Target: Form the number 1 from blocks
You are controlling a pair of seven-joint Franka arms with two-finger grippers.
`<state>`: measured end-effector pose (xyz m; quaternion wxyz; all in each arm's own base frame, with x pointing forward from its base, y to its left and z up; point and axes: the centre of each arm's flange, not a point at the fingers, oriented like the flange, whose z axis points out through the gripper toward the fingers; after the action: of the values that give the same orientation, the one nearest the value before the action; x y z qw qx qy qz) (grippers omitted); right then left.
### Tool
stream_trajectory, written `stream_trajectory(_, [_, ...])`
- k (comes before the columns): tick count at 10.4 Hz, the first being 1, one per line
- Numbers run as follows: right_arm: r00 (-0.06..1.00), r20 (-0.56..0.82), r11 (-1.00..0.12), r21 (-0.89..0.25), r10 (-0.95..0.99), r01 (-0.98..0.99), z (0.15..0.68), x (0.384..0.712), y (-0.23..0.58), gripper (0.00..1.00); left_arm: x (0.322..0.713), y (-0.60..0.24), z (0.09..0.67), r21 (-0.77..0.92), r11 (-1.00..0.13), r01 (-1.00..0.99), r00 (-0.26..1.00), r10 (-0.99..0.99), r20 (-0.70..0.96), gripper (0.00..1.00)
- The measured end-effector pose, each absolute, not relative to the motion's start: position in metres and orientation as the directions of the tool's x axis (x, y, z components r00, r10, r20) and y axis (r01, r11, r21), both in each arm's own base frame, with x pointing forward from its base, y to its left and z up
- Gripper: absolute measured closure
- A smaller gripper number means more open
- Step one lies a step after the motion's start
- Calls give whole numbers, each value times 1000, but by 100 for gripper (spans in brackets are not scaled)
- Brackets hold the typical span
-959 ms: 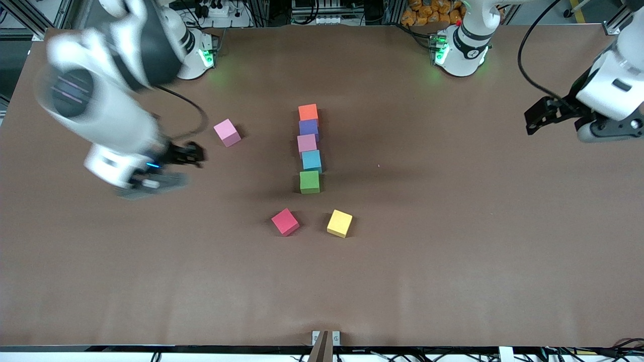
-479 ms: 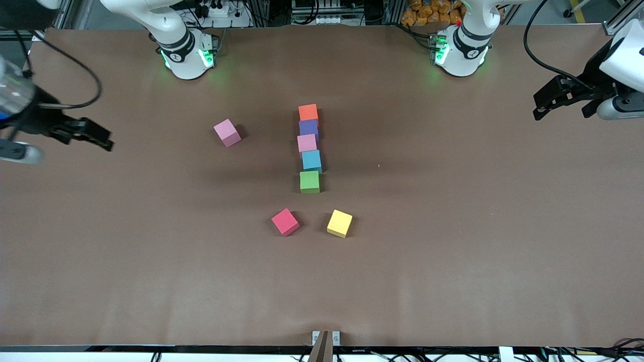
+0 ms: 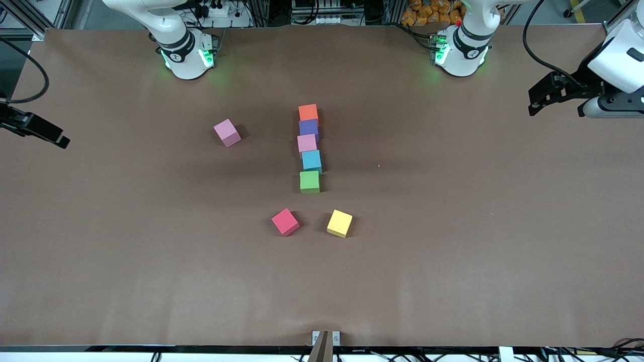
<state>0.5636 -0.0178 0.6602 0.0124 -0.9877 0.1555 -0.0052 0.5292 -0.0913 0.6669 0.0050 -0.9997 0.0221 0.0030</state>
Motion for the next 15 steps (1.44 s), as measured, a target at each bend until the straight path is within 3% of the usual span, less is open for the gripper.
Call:
stream_trajectory(3, [955, 8, -955, -31, -296, -296, 675, 551, -13, 0, 526, -91, 666, -13, -999, -44, 999, -43, -32, 0])
stream_trajectory(15, [958, 4, -958, -30, -285, -285, 676, 549, -7, 0, 521, -100, 663, -17, -998, -58, 997, -57, -57, 0])
